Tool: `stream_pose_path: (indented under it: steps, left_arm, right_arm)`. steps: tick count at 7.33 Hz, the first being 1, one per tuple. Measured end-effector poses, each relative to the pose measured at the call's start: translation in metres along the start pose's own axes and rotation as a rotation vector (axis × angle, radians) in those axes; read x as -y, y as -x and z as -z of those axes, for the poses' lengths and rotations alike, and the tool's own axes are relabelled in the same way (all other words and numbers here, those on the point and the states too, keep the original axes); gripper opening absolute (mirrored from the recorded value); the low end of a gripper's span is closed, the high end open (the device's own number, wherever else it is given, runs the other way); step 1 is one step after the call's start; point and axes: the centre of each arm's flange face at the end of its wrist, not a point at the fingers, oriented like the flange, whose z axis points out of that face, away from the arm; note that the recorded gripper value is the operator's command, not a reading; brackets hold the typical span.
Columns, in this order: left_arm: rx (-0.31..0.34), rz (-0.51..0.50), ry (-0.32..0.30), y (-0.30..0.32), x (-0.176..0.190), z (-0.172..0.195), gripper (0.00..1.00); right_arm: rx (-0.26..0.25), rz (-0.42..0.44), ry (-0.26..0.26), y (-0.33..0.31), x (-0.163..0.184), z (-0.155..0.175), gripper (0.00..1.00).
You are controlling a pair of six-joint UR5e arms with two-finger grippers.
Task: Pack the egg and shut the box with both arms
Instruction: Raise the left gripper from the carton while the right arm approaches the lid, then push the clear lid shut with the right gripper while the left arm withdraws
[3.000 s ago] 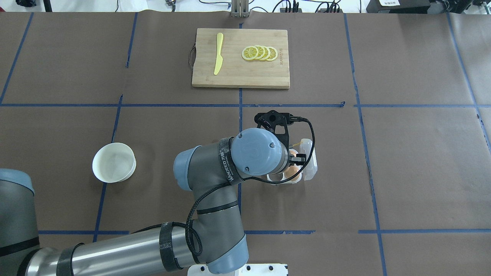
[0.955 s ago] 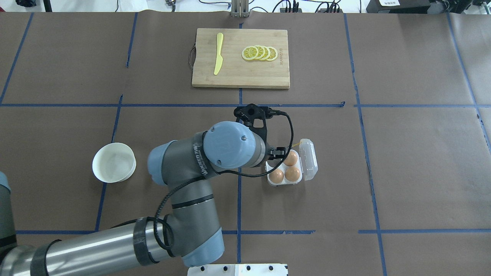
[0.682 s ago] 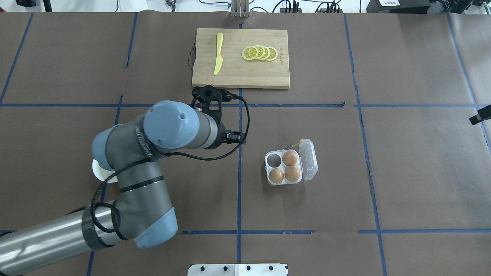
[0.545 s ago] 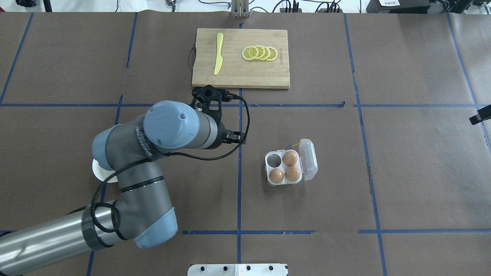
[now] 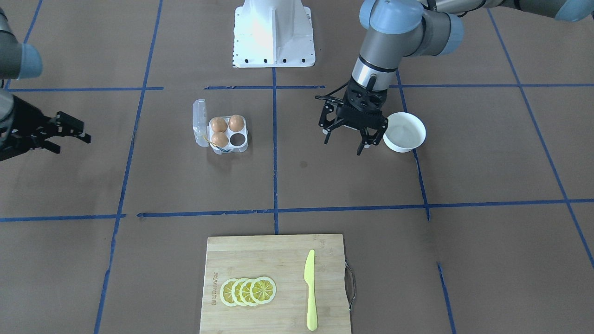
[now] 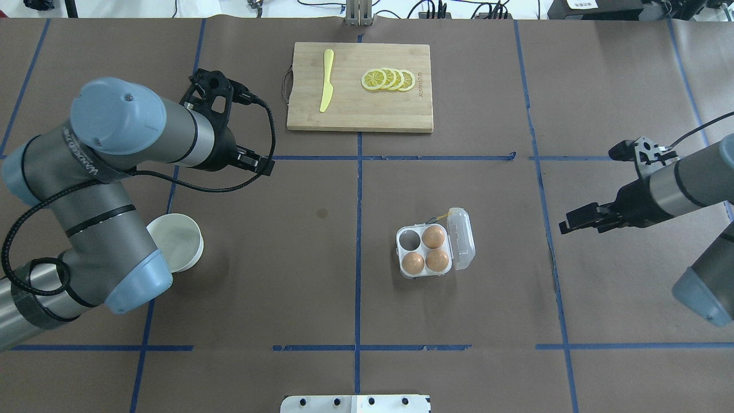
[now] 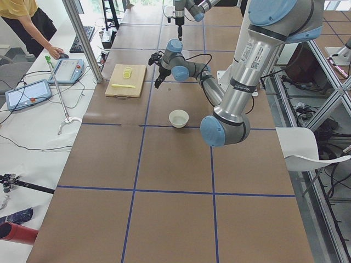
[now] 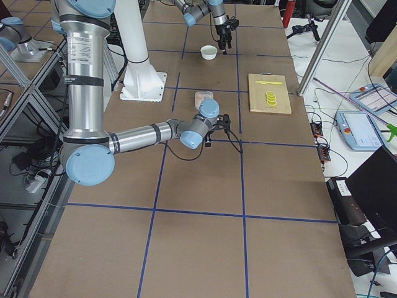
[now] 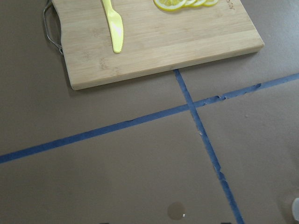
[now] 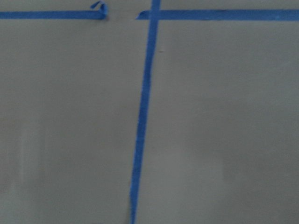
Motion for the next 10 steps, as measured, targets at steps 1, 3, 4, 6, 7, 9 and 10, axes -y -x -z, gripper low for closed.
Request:
stream_pose_path:
  steps: [1,3,4,6,7,9,10]
  left_arm:
    - [0.021,-0.034,0.001,0.020,0.000,0.001,0.84]
    - [0.057,-0.083,-0.007,0.050,0.005,0.005,0.84]
    - [0.067,-0.094,-0.010,0.057,0.008,0.007,0.84]
    - [0.080,-0.105,-0.008,0.074,0.006,0.011,0.84]
    - [0.076,-0.110,0.004,0.086,-0.001,0.016,0.84]
    - [0.085,-0.140,0.016,0.126,-0.017,0.040,0.84]
    - [0.095,-0.164,0.028,0.161,-0.024,0.057,0.84]
  right_arm:
    - [0.019,-0.023,-0.011,0.046,-0.016,-0.017,1.00]
    - [0.056,-0.066,-0.038,0.139,-0.044,-0.060,1.00]
    - [0.063,-0.094,-0.050,0.186,-0.050,-0.074,1.00]
    - [0.055,-0.139,-0.056,0.259,-0.047,-0.067,1.00]
    - [0.063,-0.146,-0.064,0.270,-0.047,-0.046,1.00]
    - [0.052,-0.172,-0.094,0.265,-0.042,-0.004,1.00]
    - [0.042,-0.196,-0.108,0.250,-0.035,0.018,1.00]
